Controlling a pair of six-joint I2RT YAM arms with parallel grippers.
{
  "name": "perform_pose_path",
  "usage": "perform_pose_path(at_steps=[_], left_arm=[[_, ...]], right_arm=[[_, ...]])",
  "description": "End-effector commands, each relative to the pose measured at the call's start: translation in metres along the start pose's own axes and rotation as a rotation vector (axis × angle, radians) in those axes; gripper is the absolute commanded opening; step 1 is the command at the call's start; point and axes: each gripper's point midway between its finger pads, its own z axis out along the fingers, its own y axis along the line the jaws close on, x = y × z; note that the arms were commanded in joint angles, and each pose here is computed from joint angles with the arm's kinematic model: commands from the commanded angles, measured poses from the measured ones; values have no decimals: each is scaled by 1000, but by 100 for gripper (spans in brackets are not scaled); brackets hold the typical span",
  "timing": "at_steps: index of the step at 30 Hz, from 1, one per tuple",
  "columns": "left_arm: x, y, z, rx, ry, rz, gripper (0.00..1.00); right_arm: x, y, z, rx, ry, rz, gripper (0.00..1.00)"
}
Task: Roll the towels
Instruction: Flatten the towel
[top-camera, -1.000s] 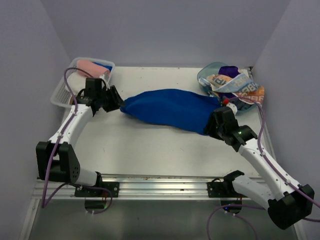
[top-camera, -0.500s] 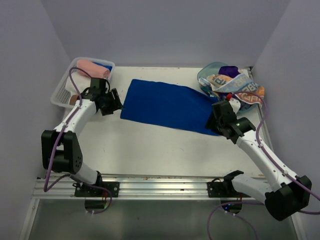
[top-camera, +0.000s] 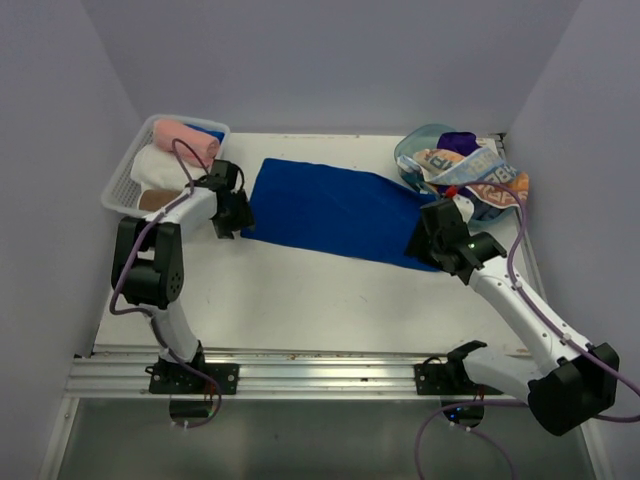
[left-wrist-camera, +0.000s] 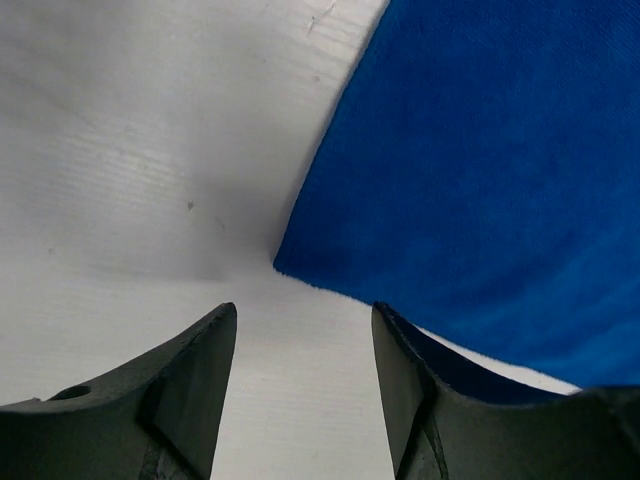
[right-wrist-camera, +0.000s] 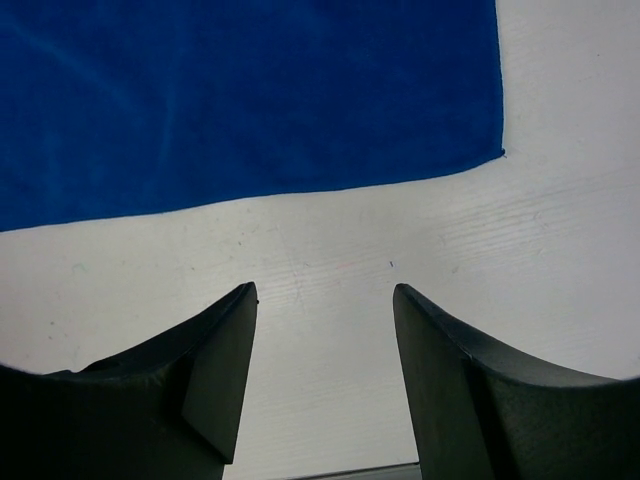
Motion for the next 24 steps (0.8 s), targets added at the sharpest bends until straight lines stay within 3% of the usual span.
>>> perform_pose_path(at_steps=[1,5,9,11,12,15,19,24], left_arm=[[-16,-9,13,-36,-32,-28,60],[-15,-11,24,-57,-30,-19,58],[-15,-16,31,-63,-20,-10,47],[-16,-18,35,-66,-20,3,31],[-15,-19,37,-60,-14,16,0],[-18,-24,34,-45,7,51,0],[-39,-27,-9,-12,-112,50,0],[-39,-10,-47,-21,-164,28,0]], right_arm=[[-8,4,-9,-32,-33,22,61],[-5,5,-7,-42,-29,34,61],[-5,6,-7,-43,-25,30,61],[-5,5,-7,-40,-27,29,61],[-6,5,-7,-40,-29,29,62],[-8,-1,-7,-22,-51,30,64],[-4,-23,-5,68,-64,43,75],[6,-52,11,123,2,144,83]])
